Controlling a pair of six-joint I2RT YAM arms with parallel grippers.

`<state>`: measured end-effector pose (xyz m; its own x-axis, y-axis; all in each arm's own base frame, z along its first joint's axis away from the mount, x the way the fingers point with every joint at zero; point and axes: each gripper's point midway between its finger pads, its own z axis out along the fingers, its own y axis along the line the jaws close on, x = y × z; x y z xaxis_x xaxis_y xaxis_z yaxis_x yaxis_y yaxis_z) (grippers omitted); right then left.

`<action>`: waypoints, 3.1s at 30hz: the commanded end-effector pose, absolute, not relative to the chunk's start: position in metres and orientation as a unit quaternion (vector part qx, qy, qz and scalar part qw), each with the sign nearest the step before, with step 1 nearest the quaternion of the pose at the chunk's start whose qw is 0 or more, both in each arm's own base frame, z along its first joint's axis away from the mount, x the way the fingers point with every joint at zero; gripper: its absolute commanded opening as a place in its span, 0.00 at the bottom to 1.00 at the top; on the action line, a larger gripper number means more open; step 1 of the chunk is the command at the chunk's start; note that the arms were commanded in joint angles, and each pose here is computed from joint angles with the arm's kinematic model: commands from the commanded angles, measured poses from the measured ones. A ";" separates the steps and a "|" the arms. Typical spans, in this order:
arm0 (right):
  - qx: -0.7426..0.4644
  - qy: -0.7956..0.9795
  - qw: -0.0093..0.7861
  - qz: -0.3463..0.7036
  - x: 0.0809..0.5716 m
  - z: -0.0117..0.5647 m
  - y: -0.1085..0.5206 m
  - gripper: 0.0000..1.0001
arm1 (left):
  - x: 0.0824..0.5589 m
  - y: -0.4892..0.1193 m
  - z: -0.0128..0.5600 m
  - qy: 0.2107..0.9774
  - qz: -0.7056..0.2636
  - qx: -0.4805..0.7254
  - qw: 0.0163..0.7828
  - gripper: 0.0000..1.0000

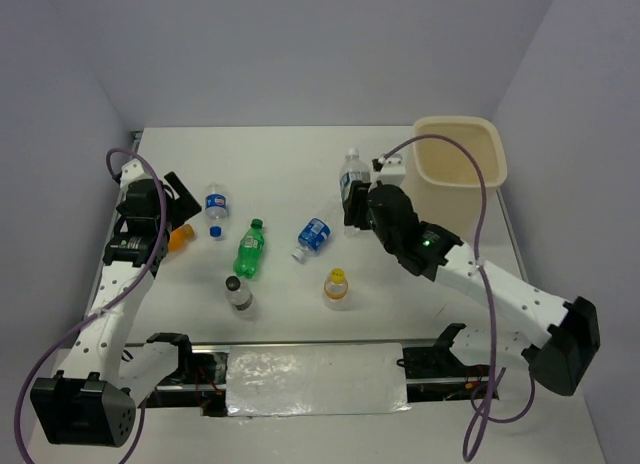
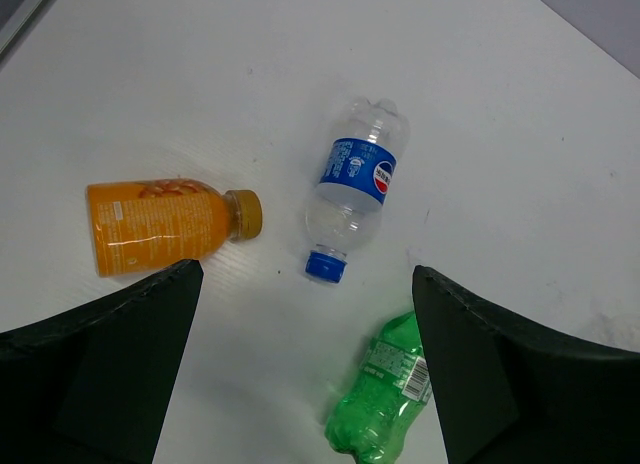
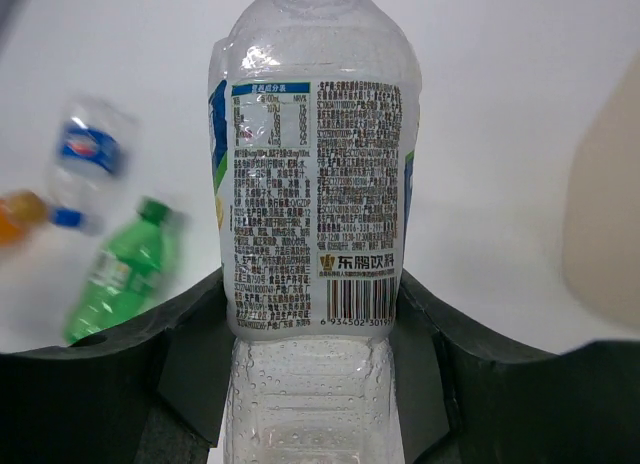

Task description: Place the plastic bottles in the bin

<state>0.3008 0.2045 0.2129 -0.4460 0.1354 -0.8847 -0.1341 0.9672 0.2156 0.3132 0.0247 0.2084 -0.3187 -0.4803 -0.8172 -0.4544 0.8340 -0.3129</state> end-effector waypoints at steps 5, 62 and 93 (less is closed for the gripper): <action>0.034 0.709 0.697 0.101 0.319 0.392 0.149 0.55 | 0.316 0.026 0.224 0.797 -0.021 -0.285 0.533 0.99; -0.302 0.886 0.338 0.101 0.197 0.112 0.277 1.00 | 0.318 0.011 0.222 0.812 -0.054 -0.263 0.518 0.99; 0.118 0.733 0.669 0.010 0.344 0.420 0.059 0.36 | 0.316 0.020 0.223 0.808 -0.029 -0.272 0.521 0.99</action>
<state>0.3326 0.1059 0.3933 -0.1870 0.1651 -0.9684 0.0317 0.9863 0.1621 0.3132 0.0142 0.2037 -0.3585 -0.4846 -0.7979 -0.4134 0.8487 -0.3298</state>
